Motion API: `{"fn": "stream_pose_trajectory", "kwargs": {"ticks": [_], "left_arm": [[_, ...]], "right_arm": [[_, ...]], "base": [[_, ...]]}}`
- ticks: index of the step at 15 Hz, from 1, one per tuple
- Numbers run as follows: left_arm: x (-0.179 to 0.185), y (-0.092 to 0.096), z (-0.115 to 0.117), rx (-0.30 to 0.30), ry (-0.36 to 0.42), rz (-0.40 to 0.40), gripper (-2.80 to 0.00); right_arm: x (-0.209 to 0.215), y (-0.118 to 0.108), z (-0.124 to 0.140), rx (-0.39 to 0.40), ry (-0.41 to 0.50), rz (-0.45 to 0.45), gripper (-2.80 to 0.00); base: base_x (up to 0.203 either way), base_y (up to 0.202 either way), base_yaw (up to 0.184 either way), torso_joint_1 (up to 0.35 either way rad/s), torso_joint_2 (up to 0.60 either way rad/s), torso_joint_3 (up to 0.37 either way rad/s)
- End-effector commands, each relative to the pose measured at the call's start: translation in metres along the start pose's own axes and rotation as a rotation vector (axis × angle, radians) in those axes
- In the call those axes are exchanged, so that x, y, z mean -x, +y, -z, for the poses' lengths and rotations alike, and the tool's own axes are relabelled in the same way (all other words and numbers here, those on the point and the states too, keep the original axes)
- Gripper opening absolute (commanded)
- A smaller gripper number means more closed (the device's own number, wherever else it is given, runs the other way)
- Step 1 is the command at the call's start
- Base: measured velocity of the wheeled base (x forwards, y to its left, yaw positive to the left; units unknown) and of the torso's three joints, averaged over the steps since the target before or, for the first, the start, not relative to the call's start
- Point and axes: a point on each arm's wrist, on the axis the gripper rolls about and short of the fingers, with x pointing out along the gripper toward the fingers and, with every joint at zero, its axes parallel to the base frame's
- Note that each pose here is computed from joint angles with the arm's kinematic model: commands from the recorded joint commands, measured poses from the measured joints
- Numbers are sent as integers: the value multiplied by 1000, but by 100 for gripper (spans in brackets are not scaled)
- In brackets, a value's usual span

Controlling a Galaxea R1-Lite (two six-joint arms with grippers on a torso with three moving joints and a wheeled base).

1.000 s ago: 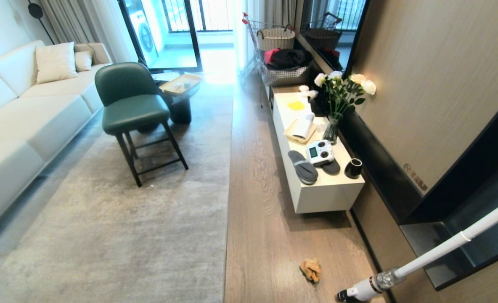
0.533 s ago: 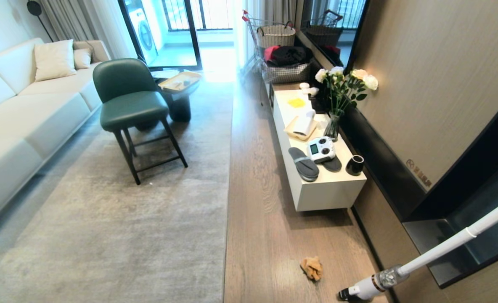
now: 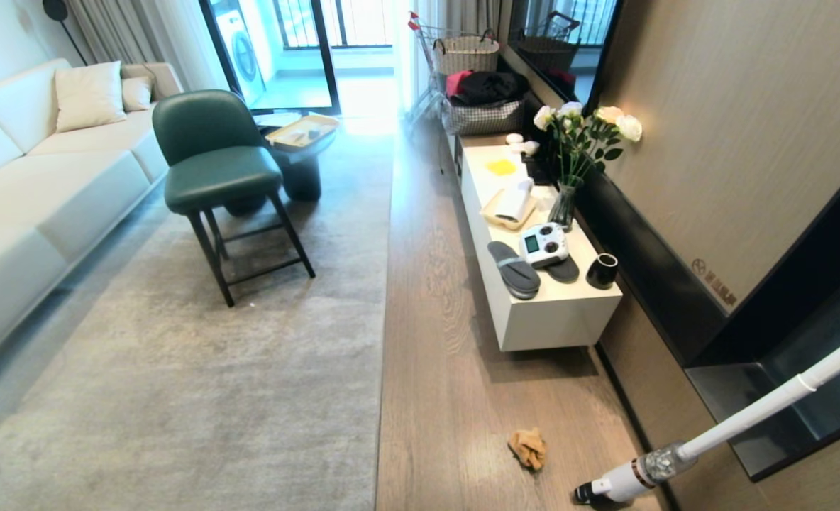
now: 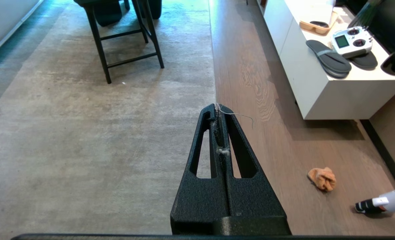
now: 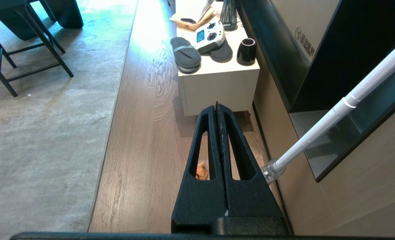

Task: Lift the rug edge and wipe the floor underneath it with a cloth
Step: Pick up the rag

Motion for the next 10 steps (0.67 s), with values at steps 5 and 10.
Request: {"fn": "stream_pose_trajectory", "kwargs": {"ticks": [5, 10], "left_arm": [[0, 0, 0, 0, 0, -1, -280], [0, 0, 0, 0, 1, 0, -280]], "right_arm": [[0, 0, 0, 0, 1, 0, -280], [0, 0, 0, -2, 1, 1, -280]], "base": [[0, 0, 0, -139, 354, 207], [0, 0, 0, -169, 438, 273]]}}
